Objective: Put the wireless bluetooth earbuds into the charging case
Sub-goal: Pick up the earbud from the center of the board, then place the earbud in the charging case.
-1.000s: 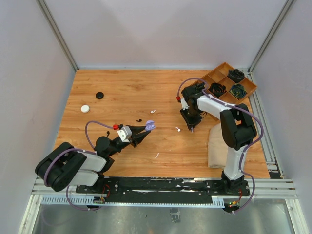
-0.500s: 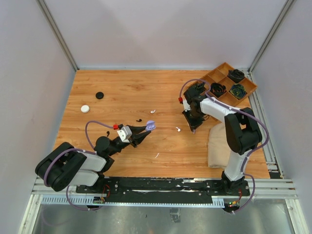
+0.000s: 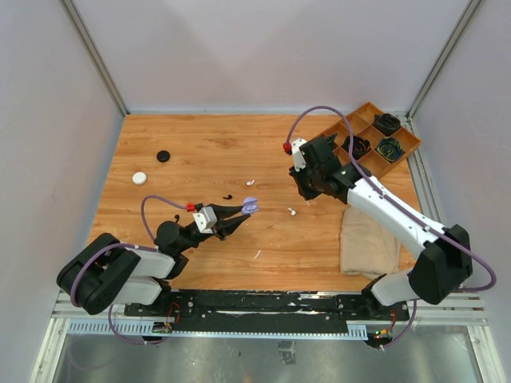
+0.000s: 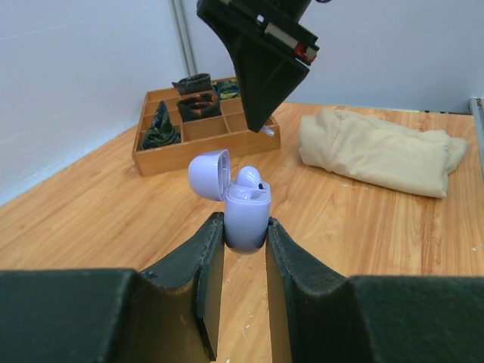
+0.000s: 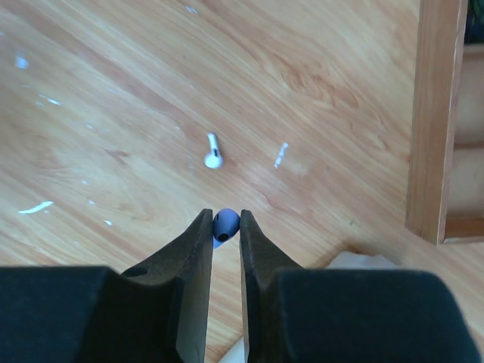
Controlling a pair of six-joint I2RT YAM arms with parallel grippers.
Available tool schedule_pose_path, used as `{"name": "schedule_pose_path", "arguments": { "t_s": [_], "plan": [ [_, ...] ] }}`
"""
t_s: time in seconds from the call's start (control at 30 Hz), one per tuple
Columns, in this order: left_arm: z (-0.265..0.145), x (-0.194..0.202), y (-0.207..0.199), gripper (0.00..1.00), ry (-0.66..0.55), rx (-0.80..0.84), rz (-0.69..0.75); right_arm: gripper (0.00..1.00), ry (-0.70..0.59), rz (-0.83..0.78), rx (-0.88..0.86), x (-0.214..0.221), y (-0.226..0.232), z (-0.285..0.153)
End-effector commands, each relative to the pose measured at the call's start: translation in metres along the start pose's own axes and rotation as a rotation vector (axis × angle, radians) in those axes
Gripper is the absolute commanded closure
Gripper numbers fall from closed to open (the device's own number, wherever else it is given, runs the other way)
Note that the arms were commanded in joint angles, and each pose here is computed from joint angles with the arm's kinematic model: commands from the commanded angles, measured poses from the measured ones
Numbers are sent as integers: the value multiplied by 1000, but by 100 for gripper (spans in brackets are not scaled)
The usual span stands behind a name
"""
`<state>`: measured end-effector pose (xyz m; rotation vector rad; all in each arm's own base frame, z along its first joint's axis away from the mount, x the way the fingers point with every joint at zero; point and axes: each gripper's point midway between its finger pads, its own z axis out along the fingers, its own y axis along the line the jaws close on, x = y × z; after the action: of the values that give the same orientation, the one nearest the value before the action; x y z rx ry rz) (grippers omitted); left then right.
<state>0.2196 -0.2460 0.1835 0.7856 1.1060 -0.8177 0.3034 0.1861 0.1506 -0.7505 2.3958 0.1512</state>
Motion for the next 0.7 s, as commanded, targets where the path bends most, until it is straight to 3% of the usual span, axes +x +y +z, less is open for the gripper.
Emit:
{"name": "schedule_pose_path", "arguments": {
  "t_s": [0.0, 0.33, 0.67],
  "plan": [
    [10, -69, -2, 100, -251, 48, 181, 84, -185, -33, -16, -38, 27, -32],
    [21, -81, 6, 100, -285, 33, 214, 85, -477, -70, -139, -79, 86, -86],
    [25, -86, 11, 100, -300, 21, 219, 86, -688, -64, -253, -93, 131, -110]
  ]
}}
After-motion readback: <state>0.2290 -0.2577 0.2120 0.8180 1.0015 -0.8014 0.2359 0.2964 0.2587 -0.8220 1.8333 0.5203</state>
